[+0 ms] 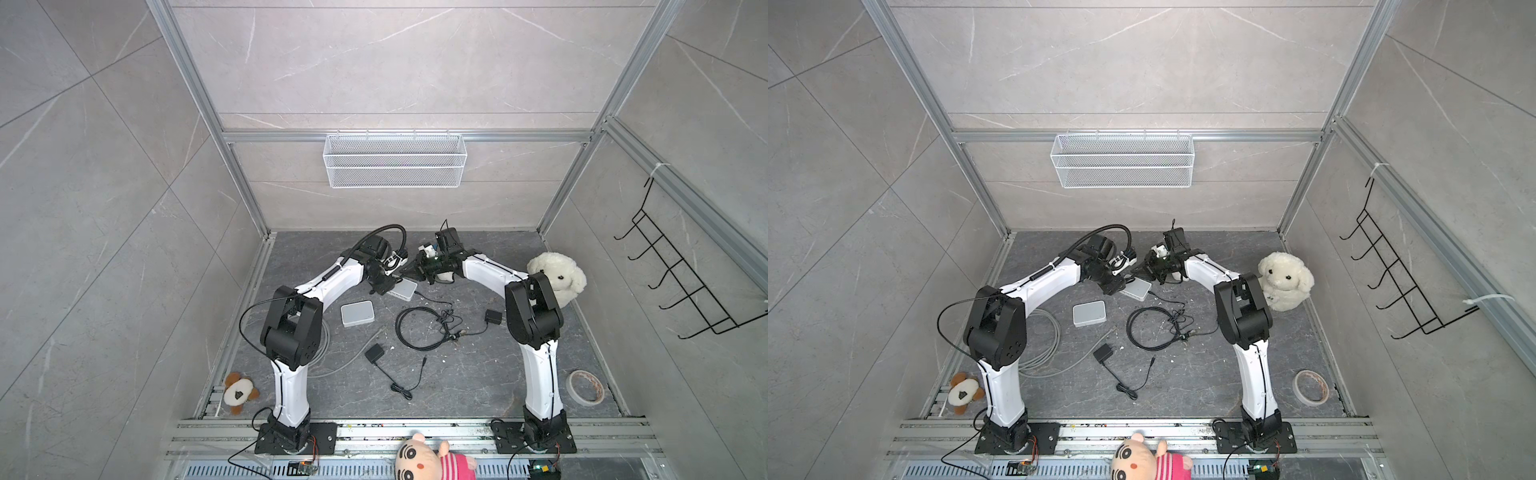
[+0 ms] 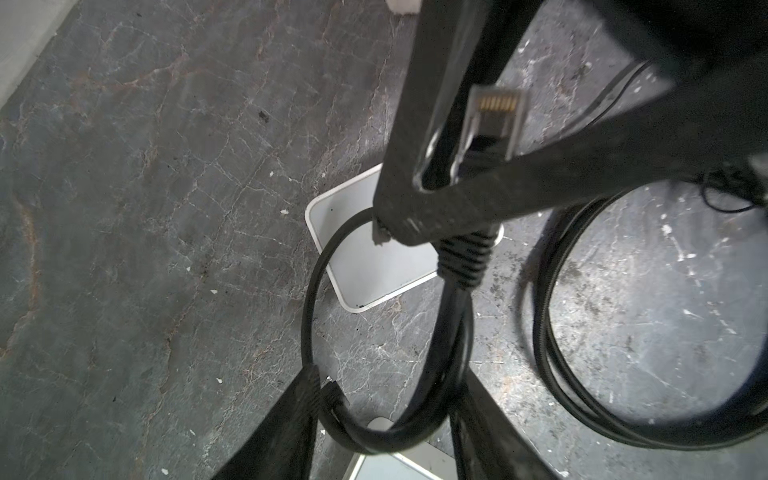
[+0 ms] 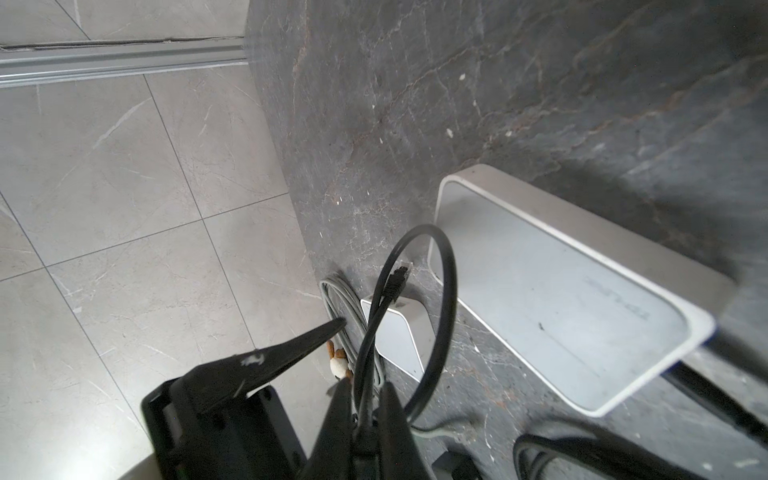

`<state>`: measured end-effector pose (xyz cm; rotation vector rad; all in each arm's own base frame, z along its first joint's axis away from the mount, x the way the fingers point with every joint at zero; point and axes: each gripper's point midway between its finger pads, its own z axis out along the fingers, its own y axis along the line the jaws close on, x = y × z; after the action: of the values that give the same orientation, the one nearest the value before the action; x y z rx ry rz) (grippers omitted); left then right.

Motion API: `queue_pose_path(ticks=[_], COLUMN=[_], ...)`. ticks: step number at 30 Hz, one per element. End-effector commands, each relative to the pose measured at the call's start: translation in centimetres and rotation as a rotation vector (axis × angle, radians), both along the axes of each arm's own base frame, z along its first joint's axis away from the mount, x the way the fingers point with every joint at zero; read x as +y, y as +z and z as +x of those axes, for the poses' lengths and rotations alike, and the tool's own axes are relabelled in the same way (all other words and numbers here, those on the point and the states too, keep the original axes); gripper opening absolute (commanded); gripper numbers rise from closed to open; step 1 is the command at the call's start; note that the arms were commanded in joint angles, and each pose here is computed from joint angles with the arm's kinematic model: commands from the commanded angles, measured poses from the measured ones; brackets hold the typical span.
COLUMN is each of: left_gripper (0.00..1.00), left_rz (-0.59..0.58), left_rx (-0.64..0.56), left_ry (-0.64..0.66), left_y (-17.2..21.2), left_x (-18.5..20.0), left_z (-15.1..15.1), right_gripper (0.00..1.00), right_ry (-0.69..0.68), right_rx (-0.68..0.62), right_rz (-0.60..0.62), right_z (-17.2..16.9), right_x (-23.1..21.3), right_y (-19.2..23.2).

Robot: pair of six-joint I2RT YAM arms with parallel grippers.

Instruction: Insert the plug into the switch port

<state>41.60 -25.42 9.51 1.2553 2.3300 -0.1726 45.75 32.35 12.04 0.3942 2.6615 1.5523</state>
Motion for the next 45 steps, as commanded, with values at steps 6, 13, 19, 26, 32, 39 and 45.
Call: queue_pose_path(ticks=[6,13,19,26,32,39,45], left_gripper=[0.33,0.05,0.06,0.05,0.05,0.07,0.07], left_rz=[0.042,-0.144,-0.308,-0.469,-0.570,-0.614,-0.619], left_rx=[-0.080,0.039,0.337,0.497,0.569,0.611,0.610], left_ry=[-0.004,-0.084,-0.168,-0.209,-0.228,-0.220,-0.208], left_y=[-0.7,3.6,6.2,8.4,10.3,10.0,9.9], left_x=[0.3,-0.5,-0.3,-1.0,-1.5,-2.0,-2.2], left_z=[1.0,-0.9,-4.3,-5.9,-6.3,-6.1,-5.8], right_gripper=[0.10,0.36,0.56,0.58,0.58,0.58,0.55], right_ry=[0.012,0.034,0.095,0.263,0.341,0.415,0.434], right_rx=[-0.001,-0.103,-0.512,-0.740,-0.812,-0.874,-0.850], right_rz=[0.060,0.017,0.105,0.187,0.262,0.344,0.359], right_z=[0.5,1.3,3.7,2.3,1.2,-0.2,-0.3], right_x=[1.1,-0.2,-3.1,-3.4,-3.0,-2.1,-1.0], right_y=[1.8,2.3,7.9,8.7,9.4,10.6,10.0])
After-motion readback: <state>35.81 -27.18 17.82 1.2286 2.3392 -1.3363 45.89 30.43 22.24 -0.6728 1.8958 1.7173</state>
